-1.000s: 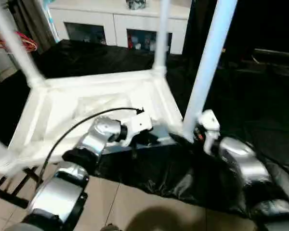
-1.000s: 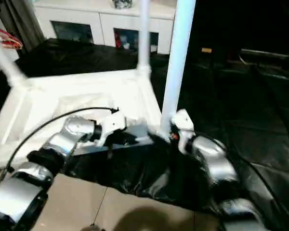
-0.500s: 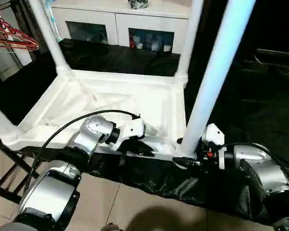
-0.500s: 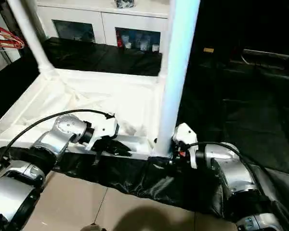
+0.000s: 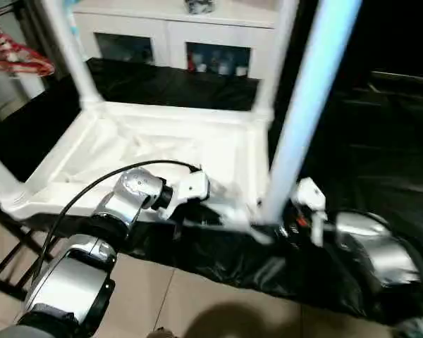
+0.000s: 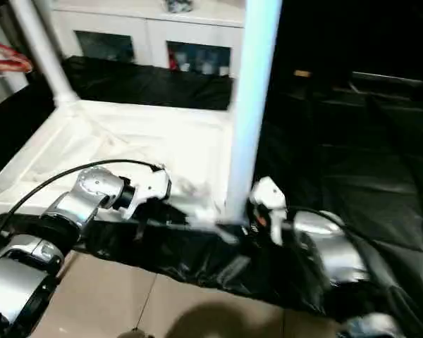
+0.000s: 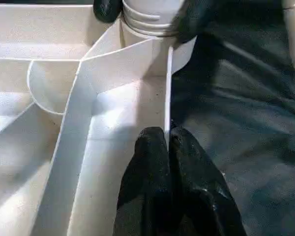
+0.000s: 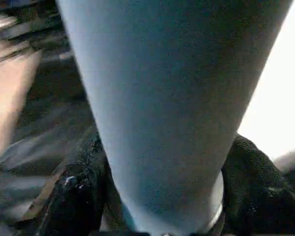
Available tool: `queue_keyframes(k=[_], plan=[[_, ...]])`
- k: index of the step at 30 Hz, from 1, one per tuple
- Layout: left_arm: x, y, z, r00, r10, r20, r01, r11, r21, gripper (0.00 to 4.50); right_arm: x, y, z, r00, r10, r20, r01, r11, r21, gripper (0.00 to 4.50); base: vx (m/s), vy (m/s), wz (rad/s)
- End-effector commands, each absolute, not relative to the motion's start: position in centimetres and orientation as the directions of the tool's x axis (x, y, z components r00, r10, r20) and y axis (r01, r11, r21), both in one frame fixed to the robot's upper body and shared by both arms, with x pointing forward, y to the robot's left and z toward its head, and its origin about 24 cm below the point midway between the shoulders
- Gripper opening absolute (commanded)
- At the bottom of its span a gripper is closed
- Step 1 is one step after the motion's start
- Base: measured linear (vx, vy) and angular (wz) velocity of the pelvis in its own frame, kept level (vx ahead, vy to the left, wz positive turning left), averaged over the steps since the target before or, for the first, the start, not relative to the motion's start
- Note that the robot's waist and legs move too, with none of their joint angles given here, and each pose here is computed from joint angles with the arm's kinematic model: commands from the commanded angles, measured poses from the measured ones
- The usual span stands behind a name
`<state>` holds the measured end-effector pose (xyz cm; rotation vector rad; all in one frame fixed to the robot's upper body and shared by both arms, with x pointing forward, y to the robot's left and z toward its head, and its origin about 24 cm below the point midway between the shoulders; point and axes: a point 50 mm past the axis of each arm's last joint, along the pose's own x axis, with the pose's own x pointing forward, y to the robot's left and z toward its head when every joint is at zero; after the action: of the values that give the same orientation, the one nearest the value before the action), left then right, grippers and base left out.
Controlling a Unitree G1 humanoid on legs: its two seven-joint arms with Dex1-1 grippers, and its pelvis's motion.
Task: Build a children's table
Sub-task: Rotate leg to tighten
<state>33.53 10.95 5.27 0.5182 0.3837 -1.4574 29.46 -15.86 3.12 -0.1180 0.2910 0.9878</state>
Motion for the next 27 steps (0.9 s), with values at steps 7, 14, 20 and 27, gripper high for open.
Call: queue_keyframes(k=[7, 14, 20, 27], plan=[[34.9, 6.7, 6.8, 0.272, -0.867, -0.416, 0.959, 0.211, 0.187, 0.00, 31.2, -12.4, 0.8, 0.702, 0.617, -0.355, -0.646, 0.762, 0.049, 2.66, 0.000, 0.000, 0.00], [35.2, 3.9, 6.8, 0.408, -0.836, -0.367, 0.911, 0.344, 0.229, 0.00, 32.9, -9.7, 0.2, 0.813, 0.441, -0.380, -0.481, 0.877, -0.011, 2.66, 0.000, 0.000, 0.00], [34.8, 4.1, 6.6, 0.369, -0.855, -0.365, 0.925, 0.300, 0.233, 0.00, 32.8, -9.8, 0.6, 0.799, 0.493, -0.345, -0.511, 0.858, 0.043, 3.39, 0.000, 0.000, 0.00], [33.6, 5.5, 5.8, 0.235, -0.880, -0.414, 0.960, 0.144, 0.238, 0.00, 31.9, -11.7, 0.8, 0.726, 0.610, -0.319, -0.647, 0.762, -0.014, 3.72, 0.000, 0.000, 0.00]])
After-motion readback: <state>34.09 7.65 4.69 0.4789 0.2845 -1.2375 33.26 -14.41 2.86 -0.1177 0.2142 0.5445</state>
